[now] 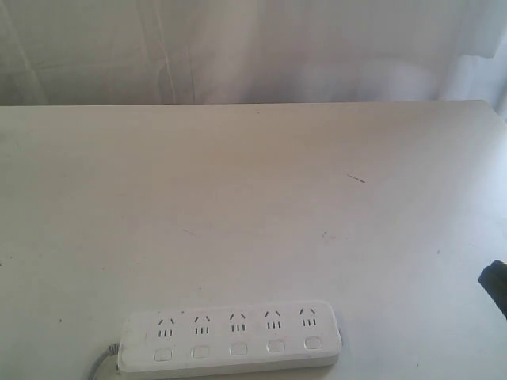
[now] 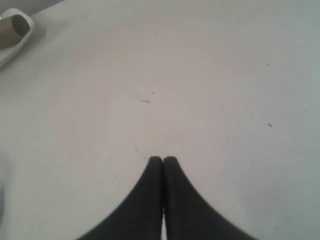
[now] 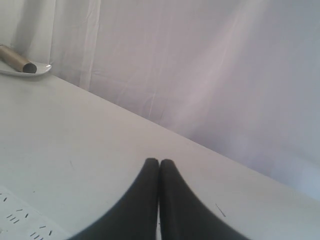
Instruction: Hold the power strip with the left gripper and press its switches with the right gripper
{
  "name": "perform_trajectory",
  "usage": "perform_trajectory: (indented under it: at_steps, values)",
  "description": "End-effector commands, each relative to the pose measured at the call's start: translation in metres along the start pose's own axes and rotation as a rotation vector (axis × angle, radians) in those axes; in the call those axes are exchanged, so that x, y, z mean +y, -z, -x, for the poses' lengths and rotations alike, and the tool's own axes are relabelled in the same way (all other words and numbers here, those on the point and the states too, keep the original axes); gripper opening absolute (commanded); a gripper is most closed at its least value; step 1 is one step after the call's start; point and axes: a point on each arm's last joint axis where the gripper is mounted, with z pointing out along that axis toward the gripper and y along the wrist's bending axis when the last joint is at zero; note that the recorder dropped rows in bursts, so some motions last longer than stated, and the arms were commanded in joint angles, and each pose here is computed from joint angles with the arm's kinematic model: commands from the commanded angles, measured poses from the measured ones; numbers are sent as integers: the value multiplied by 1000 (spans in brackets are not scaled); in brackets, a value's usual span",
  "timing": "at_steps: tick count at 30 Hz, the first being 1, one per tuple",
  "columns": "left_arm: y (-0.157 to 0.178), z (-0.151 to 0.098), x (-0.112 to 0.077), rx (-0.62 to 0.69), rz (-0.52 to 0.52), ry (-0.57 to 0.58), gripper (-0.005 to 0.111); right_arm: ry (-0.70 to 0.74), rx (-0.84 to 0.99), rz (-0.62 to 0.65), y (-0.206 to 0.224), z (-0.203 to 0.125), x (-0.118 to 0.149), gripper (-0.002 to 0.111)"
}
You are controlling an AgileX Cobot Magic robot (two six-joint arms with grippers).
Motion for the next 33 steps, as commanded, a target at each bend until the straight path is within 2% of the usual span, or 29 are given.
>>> perform_trajectory:
  at_steps: [1, 5, 28, 30, 33]
  values:
    - [0, -1, -2, -5, -21, -13, 0, -3, 10, -6, 0, -2, 0, 0]
    - [0, 1, -5, -19, -55, 68, 0, -3, 10, -6, 0, -2, 0, 0]
    - [0, 1, -5, -19, -53, 64, 0, -3, 8, -3, 0, -2, 0, 0]
    - [0, 1, -5, -19, -53, 64, 0, 25, 9, -32, 0, -2, -2, 0]
    - [0, 1, -5, -19, -53, 64, 0, -62, 14, -77, 0, -2, -4, 0]
